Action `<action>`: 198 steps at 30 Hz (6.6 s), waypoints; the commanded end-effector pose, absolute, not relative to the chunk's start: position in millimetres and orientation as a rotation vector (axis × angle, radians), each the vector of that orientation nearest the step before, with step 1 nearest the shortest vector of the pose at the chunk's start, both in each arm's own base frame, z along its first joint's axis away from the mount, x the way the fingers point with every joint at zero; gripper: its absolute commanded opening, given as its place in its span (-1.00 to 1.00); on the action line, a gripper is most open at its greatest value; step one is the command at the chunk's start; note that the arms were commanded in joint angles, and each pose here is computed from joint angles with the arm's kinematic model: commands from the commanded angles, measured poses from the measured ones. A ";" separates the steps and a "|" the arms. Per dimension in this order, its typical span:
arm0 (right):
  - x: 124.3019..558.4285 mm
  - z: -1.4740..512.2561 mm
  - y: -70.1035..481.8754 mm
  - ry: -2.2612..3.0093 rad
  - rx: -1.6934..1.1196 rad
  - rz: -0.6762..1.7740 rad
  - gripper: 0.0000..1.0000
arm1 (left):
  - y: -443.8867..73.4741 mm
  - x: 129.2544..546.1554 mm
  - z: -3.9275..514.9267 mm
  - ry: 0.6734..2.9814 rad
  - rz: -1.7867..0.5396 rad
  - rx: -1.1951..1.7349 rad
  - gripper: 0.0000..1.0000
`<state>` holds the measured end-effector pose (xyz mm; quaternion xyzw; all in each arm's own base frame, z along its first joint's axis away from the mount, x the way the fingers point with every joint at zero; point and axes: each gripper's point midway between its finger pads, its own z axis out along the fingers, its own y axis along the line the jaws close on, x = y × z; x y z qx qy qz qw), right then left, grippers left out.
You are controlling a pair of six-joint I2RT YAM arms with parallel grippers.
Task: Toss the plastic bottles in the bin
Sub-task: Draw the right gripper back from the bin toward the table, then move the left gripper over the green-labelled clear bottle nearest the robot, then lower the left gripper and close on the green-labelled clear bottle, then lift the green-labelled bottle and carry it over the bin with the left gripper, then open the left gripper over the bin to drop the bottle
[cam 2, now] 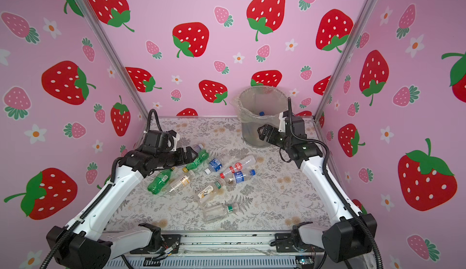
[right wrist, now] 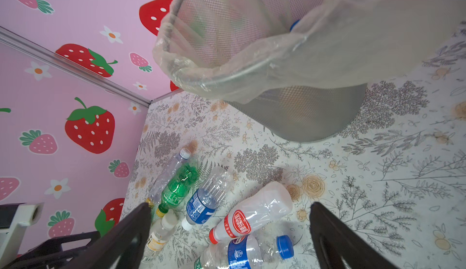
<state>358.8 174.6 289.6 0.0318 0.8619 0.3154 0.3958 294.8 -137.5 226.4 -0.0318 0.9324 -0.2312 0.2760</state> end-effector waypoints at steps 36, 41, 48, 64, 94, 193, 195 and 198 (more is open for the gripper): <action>334.8 201.5 148.7 2.357 0.086 0.593 0.99 | -255.2 169.3 172.7 2.547 -0.654 0.717 0.98; 326.9 192.8 144.4 2.375 0.098 0.580 0.99 | -263.1 161.1 159.9 2.563 -0.631 0.792 0.98; 323.0 185.6 141.3 2.407 0.084 0.549 0.99 | -269.1 152.7 140.4 2.576 -0.553 0.866 0.99; 320.1 186.3 140.2 2.397 0.094 0.558 0.99 | -265.2 129.6 85.6 2.615 -0.401 1.046 0.99; 311.8 196.3 134.4 2.367 0.116 0.558 0.99 | -254.5 124.6 49.0 2.640 -0.093 1.109 0.03; 303.3 146.8 117.0 2.487 0.158 0.466 0.99 | -333.5 361.3 339.5 2.112 -1.000 0.266 -0.16; 302.7 146.5 115.9 2.486 0.160 0.460 0.99 | -342.4 369.1 350.2 2.106 -1.015 0.275 -0.14; 301.5 144.1 115.2 2.486 0.162 0.459 0.99 | -361.0 387.1 369.8 2.083 -1.042 0.294 -0.13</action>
